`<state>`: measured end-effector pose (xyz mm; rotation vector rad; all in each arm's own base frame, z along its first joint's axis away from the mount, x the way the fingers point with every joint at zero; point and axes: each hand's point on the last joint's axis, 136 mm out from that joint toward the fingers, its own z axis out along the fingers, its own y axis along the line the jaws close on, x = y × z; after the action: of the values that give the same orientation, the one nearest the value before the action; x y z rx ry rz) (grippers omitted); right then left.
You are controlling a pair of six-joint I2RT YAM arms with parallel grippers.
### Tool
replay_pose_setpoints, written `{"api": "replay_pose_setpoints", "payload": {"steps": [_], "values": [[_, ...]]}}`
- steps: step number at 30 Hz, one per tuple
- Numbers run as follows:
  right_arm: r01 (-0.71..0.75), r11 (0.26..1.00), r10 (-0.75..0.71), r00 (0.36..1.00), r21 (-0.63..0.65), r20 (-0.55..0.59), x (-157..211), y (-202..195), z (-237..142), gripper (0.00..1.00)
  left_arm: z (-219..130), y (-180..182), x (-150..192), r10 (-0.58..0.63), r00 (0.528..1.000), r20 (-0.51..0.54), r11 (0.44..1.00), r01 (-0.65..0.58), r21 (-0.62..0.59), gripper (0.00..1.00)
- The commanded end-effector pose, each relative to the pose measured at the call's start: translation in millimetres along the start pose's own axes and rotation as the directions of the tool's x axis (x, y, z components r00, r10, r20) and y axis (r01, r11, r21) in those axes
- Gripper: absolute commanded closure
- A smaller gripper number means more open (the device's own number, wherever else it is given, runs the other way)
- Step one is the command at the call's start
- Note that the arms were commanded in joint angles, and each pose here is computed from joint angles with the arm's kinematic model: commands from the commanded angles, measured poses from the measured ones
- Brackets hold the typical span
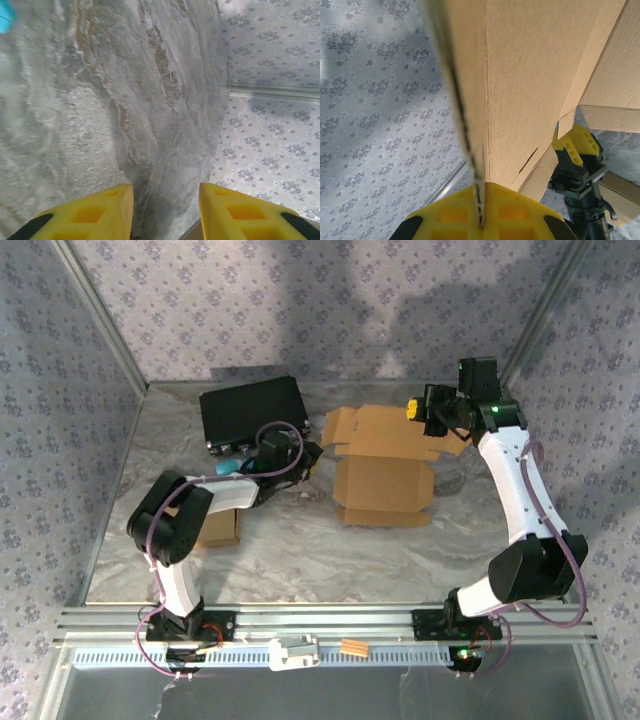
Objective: Fold the paper box
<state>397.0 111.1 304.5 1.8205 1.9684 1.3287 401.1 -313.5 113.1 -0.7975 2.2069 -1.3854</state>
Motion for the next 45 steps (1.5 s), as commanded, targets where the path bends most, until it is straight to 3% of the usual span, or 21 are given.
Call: {"api": "replay_pose_setpoints", "payload": {"steps": [1,7,12,24,29,37,45], "values": [[-0.028,1.000,0.028,0.999,-0.012,-0.024,6,3,-6,1.00,8,-35,7,0.020,1.000,-0.003,0.991,-0.019,0.135,0.60],[-0.035,0.999,0.035,0.999,-0.010,-0.031,6,4,-3,1.00,20,-35,17,-0.006,1.000,-0.020,0.985,0.009,0.174,0.59],[-0.038,0.999,0.038,0.999,0.009,-0.028,3,-4,5,1.00,16,-48,23,0.040,0.999,-0.013,0.981,-0.037,0.192,0.56],[-0.025,0.998,0.027,0.999,0.054,-0.041,8,-20,22,1.00,16,-31,51,0.166,0.983,-0.072,0.986,-0.164,0.039,0.51],[0.060,0.995,-0.060,0.998,0.075,-0.003,-3,-28,28,1.00,-18,-21,53,0.219,0.971,-0.096,0.971,-0.226,-0.079,0.49],[0.305,0.947,-0.302,0.952,0.098,-0.044,-9,-44,71,1.00,-98,5,70,0.302,0.932,-0.201,0.911,-0.344,-0.225,0.46],[0.401,0.916,-0.394,0.909,0.031,-0.135,16,-64,111,1.00,-162,9,18,0.336,0.940,-0.064,0.894,-0.339,-0.292,0.47]]}}
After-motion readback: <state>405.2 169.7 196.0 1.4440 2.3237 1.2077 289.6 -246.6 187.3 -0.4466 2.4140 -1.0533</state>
